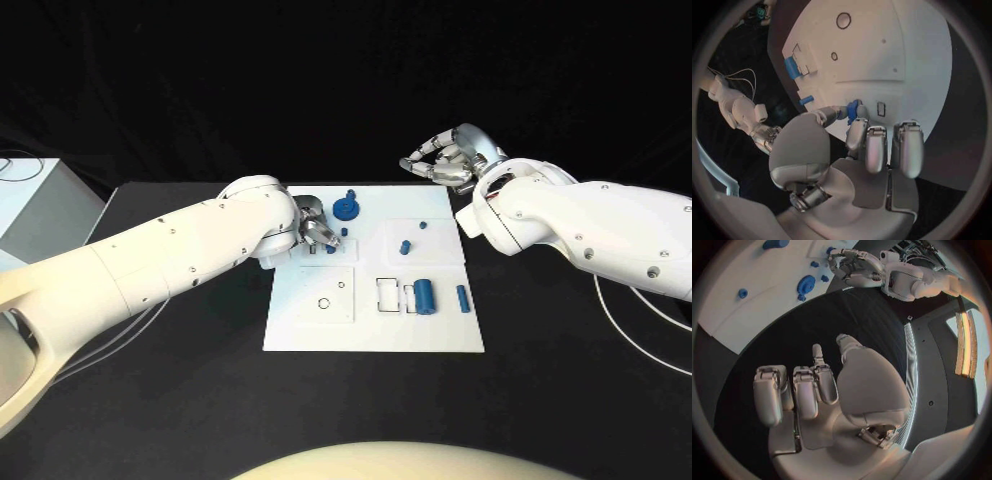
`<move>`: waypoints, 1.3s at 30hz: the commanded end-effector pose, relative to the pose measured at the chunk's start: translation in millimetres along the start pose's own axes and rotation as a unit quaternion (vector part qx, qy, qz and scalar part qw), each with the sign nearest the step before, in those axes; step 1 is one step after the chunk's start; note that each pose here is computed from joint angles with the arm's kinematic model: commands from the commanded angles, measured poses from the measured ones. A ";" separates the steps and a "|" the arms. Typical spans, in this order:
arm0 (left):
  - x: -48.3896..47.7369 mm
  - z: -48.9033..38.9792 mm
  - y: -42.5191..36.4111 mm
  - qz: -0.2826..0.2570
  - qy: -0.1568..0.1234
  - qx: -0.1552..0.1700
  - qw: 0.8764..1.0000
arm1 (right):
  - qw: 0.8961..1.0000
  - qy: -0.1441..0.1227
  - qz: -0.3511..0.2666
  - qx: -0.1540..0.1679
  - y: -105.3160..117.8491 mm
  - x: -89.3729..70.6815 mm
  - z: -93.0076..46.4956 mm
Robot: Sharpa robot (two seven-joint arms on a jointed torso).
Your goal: Assemble the parts on the task board
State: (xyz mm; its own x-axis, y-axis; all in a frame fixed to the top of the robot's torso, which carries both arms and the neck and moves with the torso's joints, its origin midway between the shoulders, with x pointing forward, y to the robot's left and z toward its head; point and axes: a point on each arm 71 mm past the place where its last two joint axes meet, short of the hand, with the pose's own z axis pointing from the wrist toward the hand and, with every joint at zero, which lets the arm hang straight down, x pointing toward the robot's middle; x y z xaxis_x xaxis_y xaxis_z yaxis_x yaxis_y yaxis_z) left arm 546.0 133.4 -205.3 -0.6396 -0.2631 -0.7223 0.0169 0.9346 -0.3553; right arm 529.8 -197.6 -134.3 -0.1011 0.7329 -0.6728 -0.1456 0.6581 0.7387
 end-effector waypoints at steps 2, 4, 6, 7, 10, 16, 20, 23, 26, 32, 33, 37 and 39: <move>10.4 1.5 -0.9 0.016 0.027 0.002 0.999 | 1.000 0.005 -0.004 -0.006 0.9 0.8 -0.3; 9.9 1.6 -0.5 0.017 0.025 0.001 1.000 | 1.000 0.005 -0.004 -0.006 0.9 0.8 -0.3; 9.4 1.5 0.0 0.019 0.022 0.000 1.000 | 1.000 0.005 -0.004 -0.006 0.9 0.8 -0.3; 9.2 1.5 0.2 0.020 0.020 0.000 1.000 | 1.000 0.005 -0.004 -0.006 0.8 0.7 -0.4; 8.7 1.3 0.7 0.021 0.017 -0.001 1.000 | 1.000 0.005 -0.004 -0.006 0.7 0.5 -0.4; 7.8 0.9 2.0 0.026 0.013 -0.003 1.000 | 1.000 0.005 -0.004 -0.006 0.4 0.2 -0.5; 6.9 0.6 3.1 0.029 0.008 -0.005 1.000 | 1.000 0.004 -0.004 -0.006 0.3 0.0 -0.6; 6.3 0.5 3.7 0.030 0.005 -0.006 1.000 | 1.000 0.004 -0.004 -0.006 0.3 0.0 -0.6; 6.1 0.5 4.0 0.031 0.004 -0.007 0.999 | 1.000 0.004 -0.004 -0.006 0.3 0.0 -0.7; 6.6 0.1 4.0 0.035 0.007 -0.007 0.999 | 1.000 0.004 -0.004 -0.005 0.1 -0.1 -0.7; 6.8 0.1 3.9 0.036 0.008 -0.007 0.999 | 1.000 0.005 -0.004 -0.005 0.1 -0.1 -0.7; 7.1 -0.1 3.5 0.038 0.009 -0.007 0.999 | 1.000 0.005 -0.004 -0.005 0.2 0.0 -0.7; 7.2 -0.1 3.3 0.038 0.010 -0.007 0.999 | 1.000 0.005 -0.004 -0.005 0.2 0.1 -0.7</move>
State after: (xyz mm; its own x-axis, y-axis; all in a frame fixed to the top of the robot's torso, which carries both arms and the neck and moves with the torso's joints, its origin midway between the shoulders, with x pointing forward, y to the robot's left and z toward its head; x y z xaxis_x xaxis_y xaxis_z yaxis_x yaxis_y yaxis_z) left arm 544.8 134.8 -204.8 -0.6222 -0.2214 -0.7509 0.0460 0.9471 -0.3175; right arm 529.6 -199.1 -134.3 -0.0995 0.7328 -0.6731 -0.1442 0.6587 0.7385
